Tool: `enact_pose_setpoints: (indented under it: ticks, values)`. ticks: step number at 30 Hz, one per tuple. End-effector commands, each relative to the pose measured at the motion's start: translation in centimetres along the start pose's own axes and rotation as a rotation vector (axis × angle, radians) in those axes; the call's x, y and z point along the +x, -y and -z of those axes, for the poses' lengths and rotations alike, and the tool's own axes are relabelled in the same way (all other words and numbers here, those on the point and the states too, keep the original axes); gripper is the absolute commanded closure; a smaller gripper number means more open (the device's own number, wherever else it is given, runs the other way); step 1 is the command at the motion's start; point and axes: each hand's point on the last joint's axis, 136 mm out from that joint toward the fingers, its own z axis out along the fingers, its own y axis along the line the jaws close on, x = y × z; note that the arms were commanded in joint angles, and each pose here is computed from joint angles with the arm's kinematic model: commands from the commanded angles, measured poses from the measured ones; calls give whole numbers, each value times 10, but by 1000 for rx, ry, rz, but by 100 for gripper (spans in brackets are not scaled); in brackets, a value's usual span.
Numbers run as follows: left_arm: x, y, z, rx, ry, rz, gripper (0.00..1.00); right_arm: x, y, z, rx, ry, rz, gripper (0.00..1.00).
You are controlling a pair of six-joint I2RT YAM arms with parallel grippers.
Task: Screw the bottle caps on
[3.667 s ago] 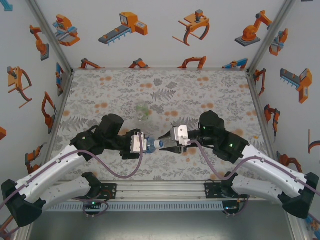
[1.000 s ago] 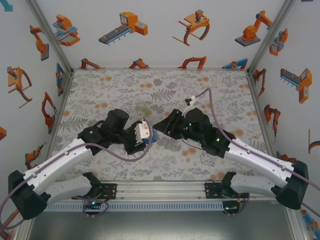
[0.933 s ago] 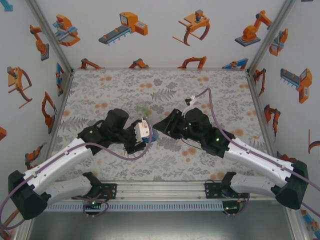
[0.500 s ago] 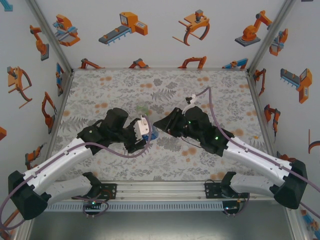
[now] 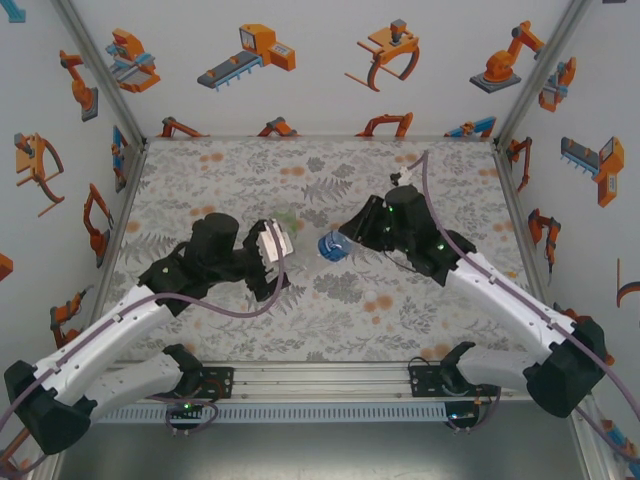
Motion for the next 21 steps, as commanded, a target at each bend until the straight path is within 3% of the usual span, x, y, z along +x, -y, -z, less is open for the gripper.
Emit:
enact_pose_setpoints:
  ticks: [1, 10, 18, 21]
  values:
    - [-3, -17, 3, -69, 5, 74, 23, -24, 9, 0, 82, 30, 204, 94]
    - [6, -54, 8, -218, -30, 165, 24, -91, 33, -33, 268, 127, 484, 98]
    - [14, -58, 6, -233, -63, 155, 23, -129, 48, -74, 321, 98, 618, 97]
    - [24, -73, 8, -309, -104, 175, 22, -142, 61, -89, 339, 92, 605, 97]
